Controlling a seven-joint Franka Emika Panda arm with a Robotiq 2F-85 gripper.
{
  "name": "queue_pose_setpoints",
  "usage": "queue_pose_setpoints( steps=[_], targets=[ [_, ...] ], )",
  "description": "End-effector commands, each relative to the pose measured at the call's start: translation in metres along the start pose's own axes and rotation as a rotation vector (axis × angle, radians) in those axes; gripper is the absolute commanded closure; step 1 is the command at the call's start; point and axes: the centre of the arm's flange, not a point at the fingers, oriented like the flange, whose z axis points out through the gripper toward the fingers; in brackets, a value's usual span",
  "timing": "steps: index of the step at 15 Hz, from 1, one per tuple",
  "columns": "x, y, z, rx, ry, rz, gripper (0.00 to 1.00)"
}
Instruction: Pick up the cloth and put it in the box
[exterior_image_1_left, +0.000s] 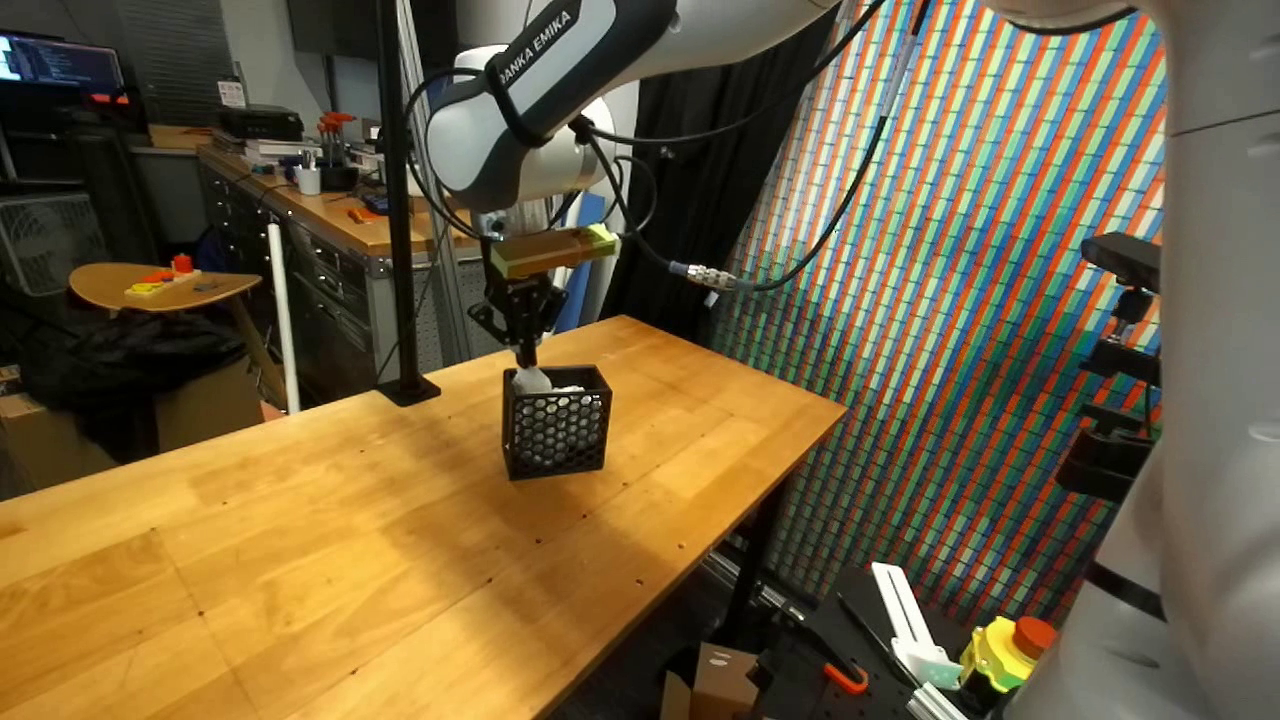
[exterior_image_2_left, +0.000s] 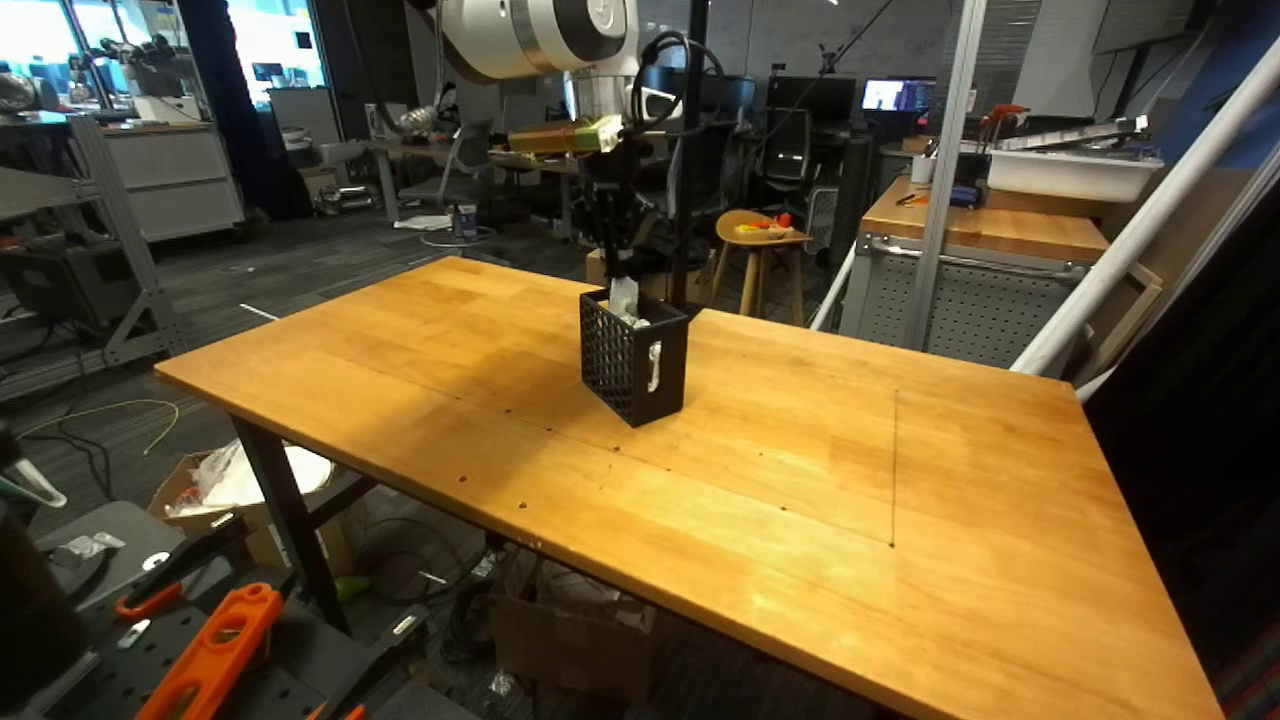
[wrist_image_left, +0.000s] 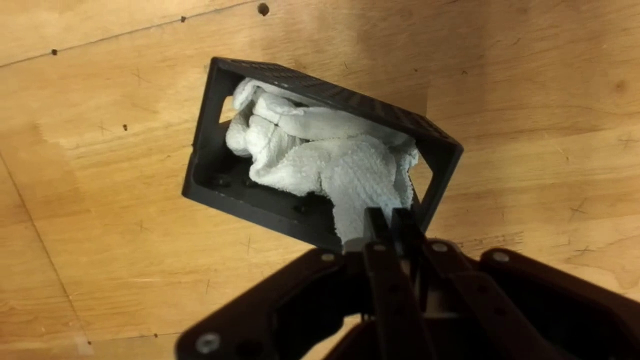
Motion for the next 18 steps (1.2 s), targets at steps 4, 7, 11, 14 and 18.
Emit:
queue_pose_setpoints(
  steps=[4, 7, 11, 14, 18],
  targets=[
    [0.012, 0.002, 0.016, 0.028, -0.008, -0.011, 0.89],
    [0.011, -0.002, 0.03, 0.038, -0.03, -0.018, 0.89],
    [0.01, 0.0, 0.048, 0.043, -0.056, -0.02, 0.89],
    [0.01, 0.007, 0.058, 0.053, -0.068, -0.016, 0.89],
    [0.009, 0.017, 0.069, 0.079, -0.078, -0.001, 0.89]
  ],
)
